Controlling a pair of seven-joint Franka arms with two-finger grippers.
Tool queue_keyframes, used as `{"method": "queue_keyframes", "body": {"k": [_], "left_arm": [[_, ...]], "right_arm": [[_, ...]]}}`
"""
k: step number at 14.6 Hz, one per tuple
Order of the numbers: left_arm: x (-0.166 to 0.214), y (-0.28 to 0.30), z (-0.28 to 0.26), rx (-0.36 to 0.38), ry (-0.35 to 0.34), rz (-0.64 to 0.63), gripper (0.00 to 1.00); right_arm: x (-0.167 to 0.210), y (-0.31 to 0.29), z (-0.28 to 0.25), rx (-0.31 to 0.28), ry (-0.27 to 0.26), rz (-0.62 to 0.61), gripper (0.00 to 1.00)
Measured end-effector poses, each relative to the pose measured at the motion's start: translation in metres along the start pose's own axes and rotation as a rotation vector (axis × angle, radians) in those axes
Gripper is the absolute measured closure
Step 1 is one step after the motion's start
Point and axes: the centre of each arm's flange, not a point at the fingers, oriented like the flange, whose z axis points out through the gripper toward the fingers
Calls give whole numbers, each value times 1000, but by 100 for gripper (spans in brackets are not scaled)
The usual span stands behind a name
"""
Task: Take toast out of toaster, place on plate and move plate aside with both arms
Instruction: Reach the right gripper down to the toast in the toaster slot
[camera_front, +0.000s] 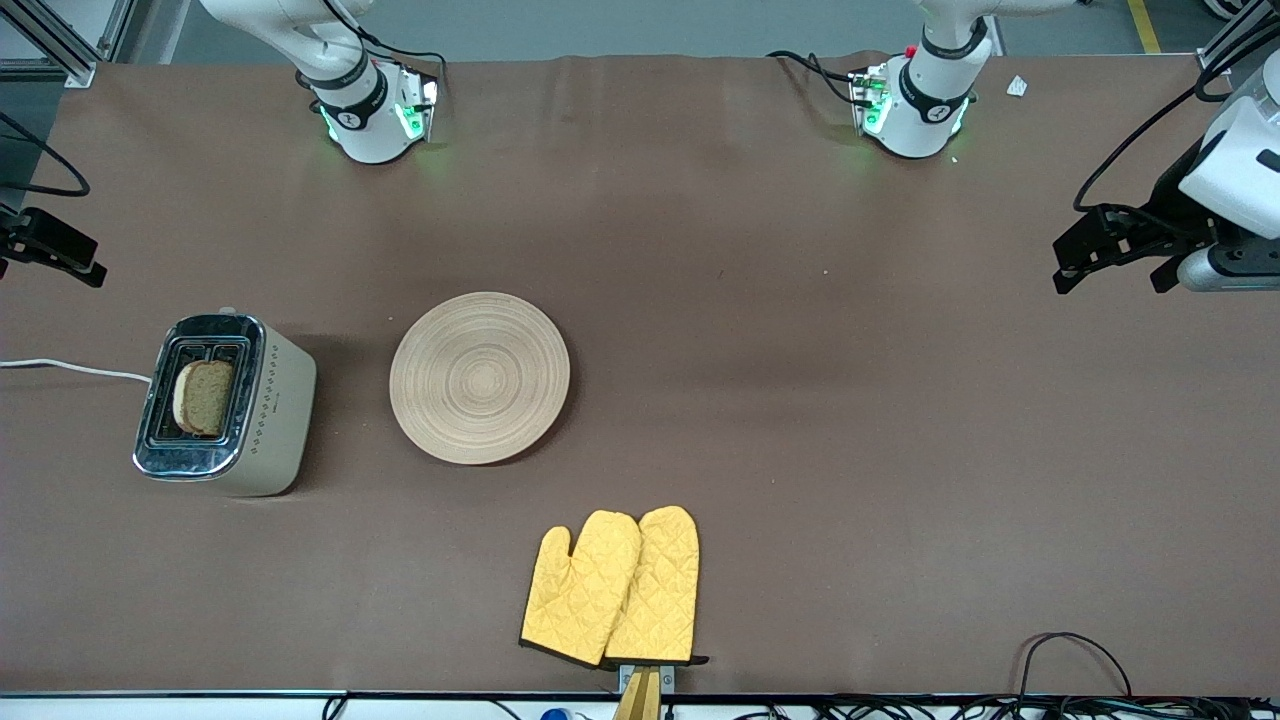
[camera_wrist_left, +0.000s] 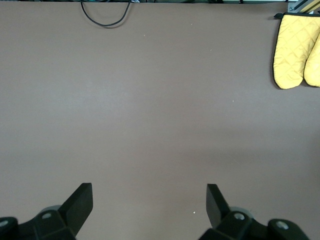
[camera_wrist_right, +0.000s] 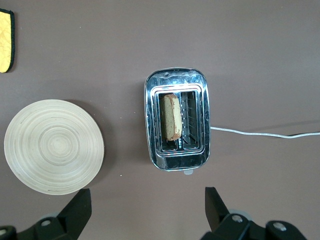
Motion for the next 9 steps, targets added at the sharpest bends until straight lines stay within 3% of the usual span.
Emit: {"method": "queue_keyframes", "body": {"k": [6, 9], "left_arm": [[0, 0, 0, 0, 0, 0, 0], [0, 0, 0, 0, 0, 0, 0]], "right_arm": [[2, 7, 3, 21, 6, -25, 0], [8, 20, 25, 21, -22, -40, 0]]}}
